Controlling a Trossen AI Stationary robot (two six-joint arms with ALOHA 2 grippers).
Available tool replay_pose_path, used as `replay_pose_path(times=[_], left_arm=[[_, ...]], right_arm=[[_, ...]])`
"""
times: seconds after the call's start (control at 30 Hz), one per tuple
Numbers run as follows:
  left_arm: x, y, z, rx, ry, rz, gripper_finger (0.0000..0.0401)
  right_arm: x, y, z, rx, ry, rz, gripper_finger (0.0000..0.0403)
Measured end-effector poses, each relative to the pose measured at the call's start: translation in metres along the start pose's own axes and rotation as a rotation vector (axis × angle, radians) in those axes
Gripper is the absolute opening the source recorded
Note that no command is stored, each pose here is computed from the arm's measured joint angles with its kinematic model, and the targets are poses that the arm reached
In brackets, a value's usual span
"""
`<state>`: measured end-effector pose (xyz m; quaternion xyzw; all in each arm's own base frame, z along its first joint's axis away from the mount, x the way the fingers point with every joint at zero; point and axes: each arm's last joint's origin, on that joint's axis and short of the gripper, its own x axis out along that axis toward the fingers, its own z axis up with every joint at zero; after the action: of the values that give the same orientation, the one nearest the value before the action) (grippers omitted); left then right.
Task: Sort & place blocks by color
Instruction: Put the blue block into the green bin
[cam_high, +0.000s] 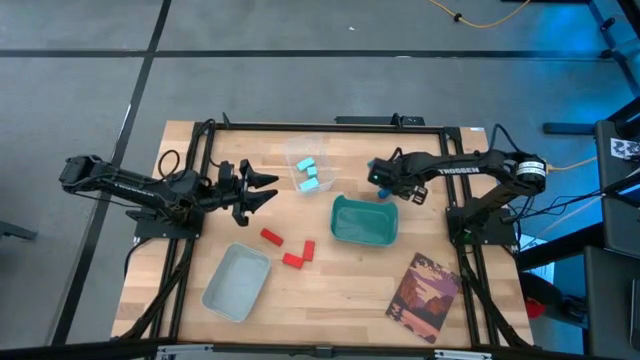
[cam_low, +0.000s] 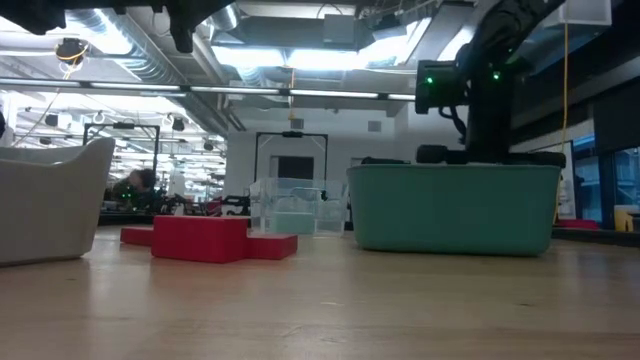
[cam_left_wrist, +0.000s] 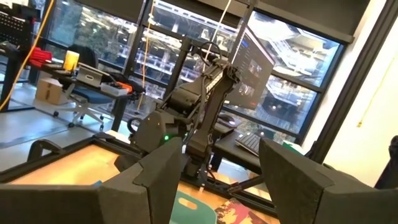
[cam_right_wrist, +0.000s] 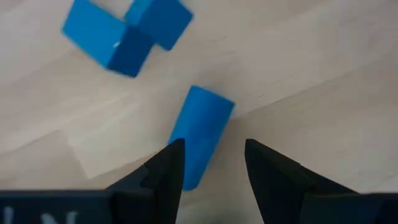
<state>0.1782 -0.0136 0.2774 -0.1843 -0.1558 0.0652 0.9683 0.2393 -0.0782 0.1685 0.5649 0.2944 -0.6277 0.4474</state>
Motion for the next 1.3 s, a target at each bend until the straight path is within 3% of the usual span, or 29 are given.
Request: replay_pose_path(times=[0.37,0.87,1.13,1.3], left_arm=[[0.0,0.0,0.0,-0.001,-0.002,-0.001,0.0206],[0.0,0.0,0.001,-0.003,-0.009,-0.004,0.0206],[0.0,0.0,0.001,-0.004,-0.013,-0.004,0.0206],[0.0,0.0,0.001,-0.004,-0.017,0.006,0.0206]], right_arm=[[0.01,0.001,-0.001,0.097,-0.027,0.036,0.0172],[0.04,0.008,-0.009,0.103,0.002,-0.038,0.0172],[0.042,0.007,-0.009,0.091,-0.001,-0.052,0.0172],[0.041,0.006,-0.009,0.079,0.001,-0.064,0.0141]])
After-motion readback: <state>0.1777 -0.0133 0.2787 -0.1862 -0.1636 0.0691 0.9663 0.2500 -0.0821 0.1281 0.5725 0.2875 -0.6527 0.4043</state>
